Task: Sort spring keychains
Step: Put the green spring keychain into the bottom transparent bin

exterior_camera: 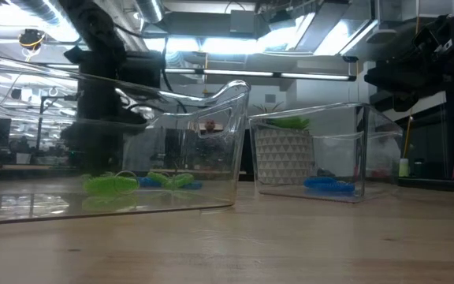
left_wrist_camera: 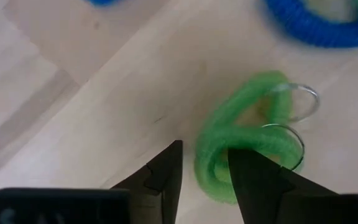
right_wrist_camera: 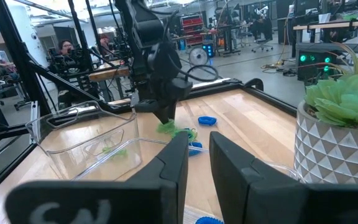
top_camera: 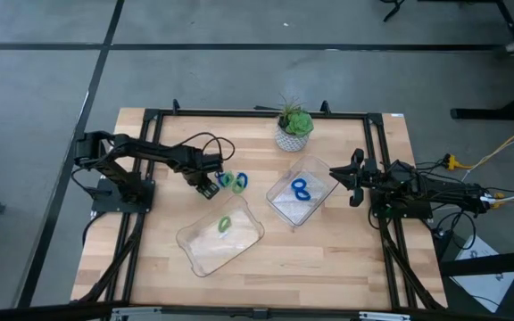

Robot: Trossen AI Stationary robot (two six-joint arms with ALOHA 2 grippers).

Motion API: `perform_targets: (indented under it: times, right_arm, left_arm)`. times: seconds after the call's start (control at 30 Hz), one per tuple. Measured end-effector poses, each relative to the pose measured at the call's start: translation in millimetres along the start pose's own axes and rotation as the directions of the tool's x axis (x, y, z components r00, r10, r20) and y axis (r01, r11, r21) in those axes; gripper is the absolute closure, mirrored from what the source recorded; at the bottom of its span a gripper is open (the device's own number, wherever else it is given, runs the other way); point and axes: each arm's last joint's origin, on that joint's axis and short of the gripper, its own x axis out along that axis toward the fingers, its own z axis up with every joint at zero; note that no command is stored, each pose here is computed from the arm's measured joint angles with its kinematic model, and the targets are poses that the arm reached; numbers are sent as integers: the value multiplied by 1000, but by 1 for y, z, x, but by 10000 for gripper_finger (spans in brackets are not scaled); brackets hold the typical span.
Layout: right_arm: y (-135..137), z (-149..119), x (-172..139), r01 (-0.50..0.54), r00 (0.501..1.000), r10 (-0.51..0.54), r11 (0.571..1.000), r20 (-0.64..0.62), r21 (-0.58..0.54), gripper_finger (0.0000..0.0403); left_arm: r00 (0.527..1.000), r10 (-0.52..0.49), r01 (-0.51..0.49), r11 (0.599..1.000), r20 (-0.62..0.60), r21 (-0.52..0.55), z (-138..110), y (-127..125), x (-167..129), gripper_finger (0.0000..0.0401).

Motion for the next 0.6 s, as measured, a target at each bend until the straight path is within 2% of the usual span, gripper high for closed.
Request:
perform_targets:
  times: [0.17, 0.47, 0.6]
  right_arm:
    - [0, 0, 0, 0, 1000, 0, 1000, 0, 0, 336]
    - [0, 0, 0, 0, 1000, 0, 1000, 0, 0, 336]
    - [0, 0, 0, 0, 1000, 0, 1000, 0, 0, 336]
  left_arm:
    - [1000, 8, -8, 1000, 2, -4, -1, 1, 1, 289]
    - [1000, 1, -1, 1000, -4, -21, -1, 1, 1, 341]
    - [1000, 0, 0, 1000, -5, -30, -2, 1, 1, 349]
